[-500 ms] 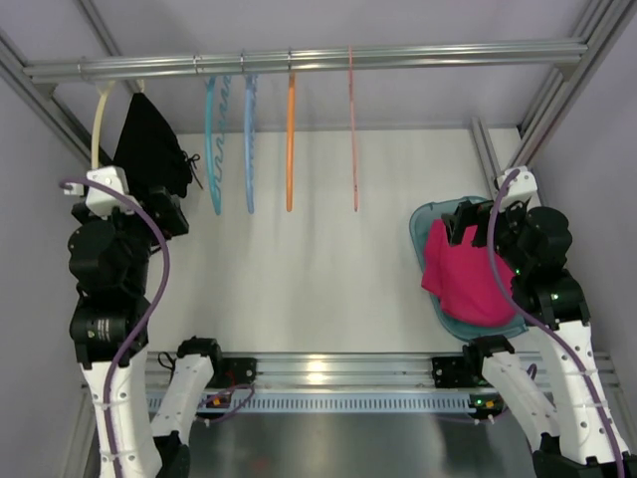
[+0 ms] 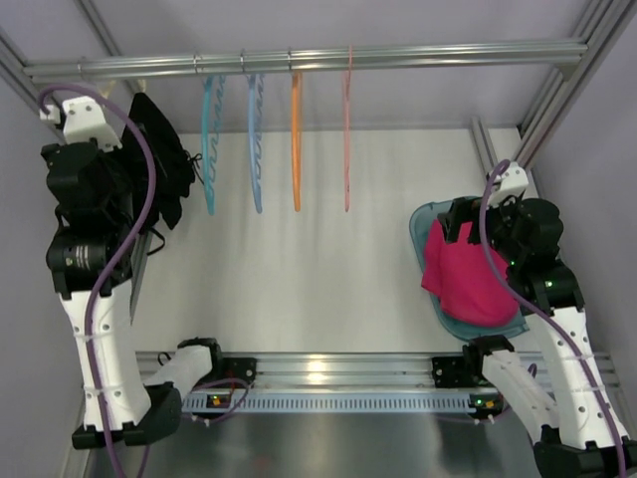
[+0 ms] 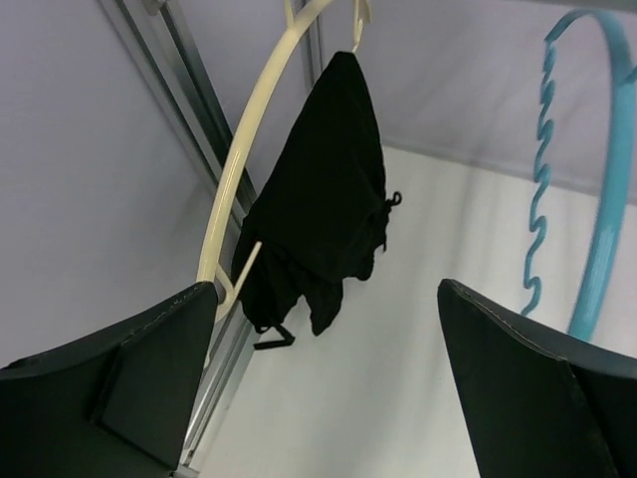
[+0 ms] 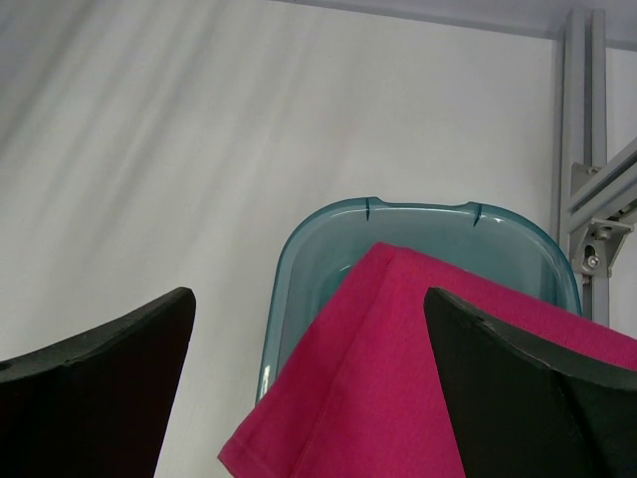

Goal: Remove the trousers from the hanger

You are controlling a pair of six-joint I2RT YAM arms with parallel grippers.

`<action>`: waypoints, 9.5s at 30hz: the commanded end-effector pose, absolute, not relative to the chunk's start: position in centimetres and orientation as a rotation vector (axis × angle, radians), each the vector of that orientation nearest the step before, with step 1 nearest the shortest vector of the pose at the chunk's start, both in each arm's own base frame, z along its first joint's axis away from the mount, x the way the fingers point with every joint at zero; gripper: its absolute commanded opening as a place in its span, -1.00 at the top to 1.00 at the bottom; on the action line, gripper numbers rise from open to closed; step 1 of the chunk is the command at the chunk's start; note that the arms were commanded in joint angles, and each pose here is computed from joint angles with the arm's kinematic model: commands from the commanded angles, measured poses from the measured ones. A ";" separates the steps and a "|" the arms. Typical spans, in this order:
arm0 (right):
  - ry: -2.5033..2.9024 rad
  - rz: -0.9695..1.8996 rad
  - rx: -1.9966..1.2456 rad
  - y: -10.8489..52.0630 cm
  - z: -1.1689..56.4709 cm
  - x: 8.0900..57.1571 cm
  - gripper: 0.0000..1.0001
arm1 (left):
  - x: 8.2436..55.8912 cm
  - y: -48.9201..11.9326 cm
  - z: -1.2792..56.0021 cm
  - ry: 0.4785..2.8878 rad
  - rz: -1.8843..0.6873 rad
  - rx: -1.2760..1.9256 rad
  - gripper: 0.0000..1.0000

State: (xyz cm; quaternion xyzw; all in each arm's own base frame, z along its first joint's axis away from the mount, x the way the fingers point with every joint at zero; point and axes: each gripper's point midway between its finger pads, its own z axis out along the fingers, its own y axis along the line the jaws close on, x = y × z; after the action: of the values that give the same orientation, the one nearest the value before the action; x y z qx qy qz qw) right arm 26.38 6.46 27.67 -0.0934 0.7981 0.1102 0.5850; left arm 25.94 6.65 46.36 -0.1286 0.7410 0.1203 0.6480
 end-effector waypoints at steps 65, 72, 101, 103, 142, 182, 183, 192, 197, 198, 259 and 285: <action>1.719 0.245 -0.258 6.4 30.2 25.1 -0.99 | 39.1 14.9 40.6 1.846 -0.109 -0.151 0.26; 1.725 0.251 -0.251 6.4 30.0 25.2 -0.99 | 39.5 14.5 41.5 1.794 -0.148 -0.171 1.00; 1.742 0.303 -0.234 7.1 30.0 26.0 -0.99 | 36.3 11.1 50.1 1.177 -0.100 -0.002 1.00; 1.748 0.304 -0.231 7.1 29.8 26.3 -0.99 | 37.2 11.7 49.5 1.153 -0.105 -0.002 1.00; 1.756 0.320 -0.250 7.6 30.6 26.9 -0.99 | 29.4 2.8 39.7 1.452 -0.255 0.171 1.00; 1.740 0.341 -0.260 7.9 31.4 26.7 -0.99 | 11.9 -13.2 28.4 1.499 -0.761 1.136 1.00; 1.744 0.341 -0.257 7.9 31.4 26.8 -0.99 | 12.2 -13.3 29.1 1.499 -0.783 1.120 1.00; 1.743 0.343 -0.244 7.8 31.7 26.6 -0.98 | 13.6 -13.6 30.0 1.423 -0.816 1.172 1.00; 1.737 0.340 -0.242 7.8 32.2 26.7 -0.99 | 14.7 -12.9 28.9 1.562 -0.887 1.100 1.00; 1.739 0.341 -0.243 7.8 32.3 26.7 -0.99 | 14.9 -12.6 28.7 1.581 -0.884 1.081 1.00; 1.738 0.313 -0.241 7.3 32.2 25.9 -0.99 | 20.1 -20.3 36.9 1.365 -0.957 1.441 1.00; 1.378 -0.077 -0.170 0.8 49.7 19.2 -0.99 | 22.5 -42.5 42.3 1.721 -0.969 0.817 1.00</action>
State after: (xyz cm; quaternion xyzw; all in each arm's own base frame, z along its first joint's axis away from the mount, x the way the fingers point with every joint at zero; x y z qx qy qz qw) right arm 18.55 0.76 51.45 -0.0462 0.6014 -0.0133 0.7975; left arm 17.81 -40.28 36.46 0.4736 0.6987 -0.3724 0.3858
